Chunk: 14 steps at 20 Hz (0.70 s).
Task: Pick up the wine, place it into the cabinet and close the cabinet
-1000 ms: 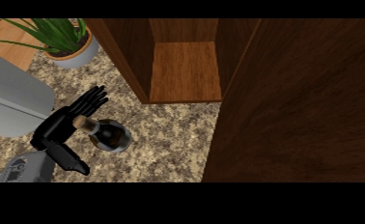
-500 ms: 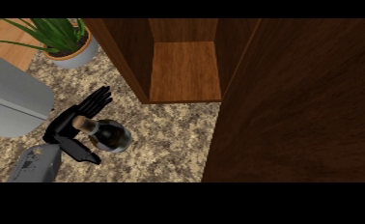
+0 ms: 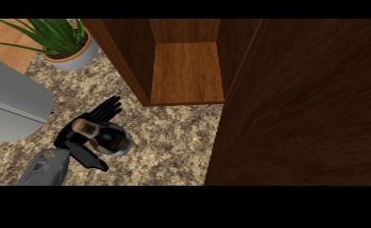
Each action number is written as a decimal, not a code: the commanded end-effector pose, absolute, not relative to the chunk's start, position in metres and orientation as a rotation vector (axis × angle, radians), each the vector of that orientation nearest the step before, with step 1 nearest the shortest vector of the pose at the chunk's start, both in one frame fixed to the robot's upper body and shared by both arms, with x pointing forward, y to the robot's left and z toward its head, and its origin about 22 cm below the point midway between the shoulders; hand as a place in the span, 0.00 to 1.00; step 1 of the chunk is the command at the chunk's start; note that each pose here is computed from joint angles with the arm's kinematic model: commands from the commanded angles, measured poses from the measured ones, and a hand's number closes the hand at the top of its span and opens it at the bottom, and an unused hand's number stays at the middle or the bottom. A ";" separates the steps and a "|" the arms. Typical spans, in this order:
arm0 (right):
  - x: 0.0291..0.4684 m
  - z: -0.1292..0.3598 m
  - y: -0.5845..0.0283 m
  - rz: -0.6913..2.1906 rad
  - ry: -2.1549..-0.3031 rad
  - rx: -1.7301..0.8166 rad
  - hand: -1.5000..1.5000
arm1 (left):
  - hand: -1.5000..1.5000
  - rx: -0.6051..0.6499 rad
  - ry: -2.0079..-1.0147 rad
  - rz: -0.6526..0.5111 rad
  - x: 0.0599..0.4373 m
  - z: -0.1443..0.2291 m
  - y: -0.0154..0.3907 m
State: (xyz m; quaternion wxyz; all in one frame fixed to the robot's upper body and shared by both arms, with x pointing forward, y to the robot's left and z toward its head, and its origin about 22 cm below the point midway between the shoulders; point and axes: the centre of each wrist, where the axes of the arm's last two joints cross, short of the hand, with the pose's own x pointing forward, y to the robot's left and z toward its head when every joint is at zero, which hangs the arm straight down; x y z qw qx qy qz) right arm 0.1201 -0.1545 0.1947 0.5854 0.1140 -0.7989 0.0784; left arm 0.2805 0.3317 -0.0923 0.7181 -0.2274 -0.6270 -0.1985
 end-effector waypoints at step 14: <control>0.089 0.210 -0.173 0.165 -1.927 0.253 0.00 | 1.00 -0.721 -1.442 -0.358 0.270 -0.125 0.296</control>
